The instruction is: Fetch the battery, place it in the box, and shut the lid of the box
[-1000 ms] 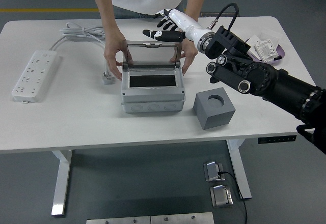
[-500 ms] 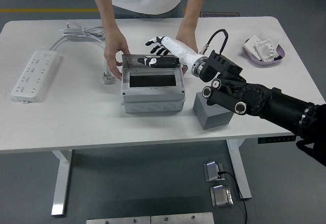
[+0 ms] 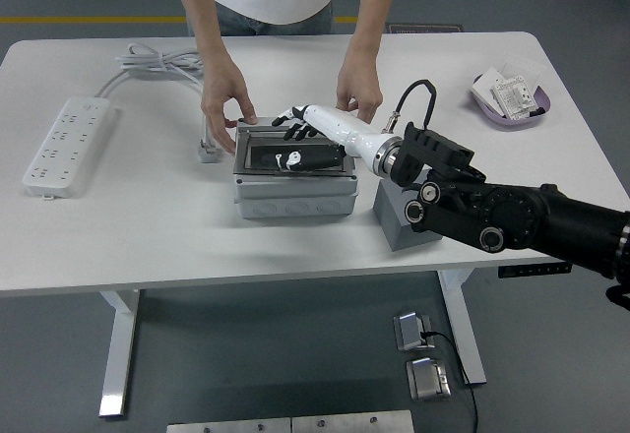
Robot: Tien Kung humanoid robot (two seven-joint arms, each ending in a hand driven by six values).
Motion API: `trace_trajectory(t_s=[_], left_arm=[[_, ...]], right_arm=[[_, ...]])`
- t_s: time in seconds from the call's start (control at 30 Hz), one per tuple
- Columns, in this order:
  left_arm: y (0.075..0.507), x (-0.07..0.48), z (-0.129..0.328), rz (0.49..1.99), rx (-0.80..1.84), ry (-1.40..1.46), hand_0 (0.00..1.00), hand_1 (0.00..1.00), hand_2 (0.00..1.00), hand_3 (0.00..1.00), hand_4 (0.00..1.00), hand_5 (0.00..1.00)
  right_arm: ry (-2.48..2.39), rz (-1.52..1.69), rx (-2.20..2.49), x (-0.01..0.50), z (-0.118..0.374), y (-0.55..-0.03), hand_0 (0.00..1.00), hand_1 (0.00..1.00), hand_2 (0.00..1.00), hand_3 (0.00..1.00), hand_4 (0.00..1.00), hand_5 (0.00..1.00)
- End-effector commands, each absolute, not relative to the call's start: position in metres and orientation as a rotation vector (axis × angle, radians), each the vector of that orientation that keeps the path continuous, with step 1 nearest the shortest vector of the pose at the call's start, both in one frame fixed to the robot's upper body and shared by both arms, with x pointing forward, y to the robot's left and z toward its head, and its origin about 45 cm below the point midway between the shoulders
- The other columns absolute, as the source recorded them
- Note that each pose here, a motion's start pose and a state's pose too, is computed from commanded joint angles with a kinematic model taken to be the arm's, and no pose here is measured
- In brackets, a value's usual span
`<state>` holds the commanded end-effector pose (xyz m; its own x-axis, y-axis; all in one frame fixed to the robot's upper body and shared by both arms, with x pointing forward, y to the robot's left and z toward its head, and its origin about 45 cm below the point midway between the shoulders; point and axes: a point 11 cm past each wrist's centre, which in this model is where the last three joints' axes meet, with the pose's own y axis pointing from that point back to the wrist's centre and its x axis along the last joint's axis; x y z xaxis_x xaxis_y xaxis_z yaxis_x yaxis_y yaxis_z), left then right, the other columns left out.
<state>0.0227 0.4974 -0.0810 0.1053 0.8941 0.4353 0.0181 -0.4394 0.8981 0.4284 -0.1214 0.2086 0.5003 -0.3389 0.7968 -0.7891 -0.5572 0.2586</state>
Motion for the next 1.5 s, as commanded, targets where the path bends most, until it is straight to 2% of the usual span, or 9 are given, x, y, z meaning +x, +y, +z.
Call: trace_trajectory(t_s=[0.63,0.97,1.27,1.5], left_arm=[[0.492,0.015,-0.084,1.425,1.613,0.938,0.631,0.684,0.586,0.580,0.547,0.002],[0.486,0.007,-0.088,1.423,1.608,0.960,0.631,0.683,0.585,0.579,0.543,0.002],[0.482,0.000,-0.090,1.420,1.605,0.978,0.631,0.683,0.585,0.579,0.542,0.002],[0.480,-0.003,-0.091,1.421,1.603,0.986,0.631,0.682,0.584,0.578,0.537,0.002]], right_arm=[[-0.994,0.960,2.030,0.435,0.224,-0.159,0.690,0.670,0.687,0.818,0.883,0.744],[-1.066,1.019,1.974,0.416,0.238,-0.185,0.666,0.653,0.672,0.801,0.886,0.749],[-1.421,1.188,2.000,0.399,0.280,-0.207,0.663,0.647,0.669,0.788,0.890,0.750],[-1.872,1.016,2.006,0.391,0.272,-0.269,0.662,0.638,0.656,0.765,0.890,0.748]])
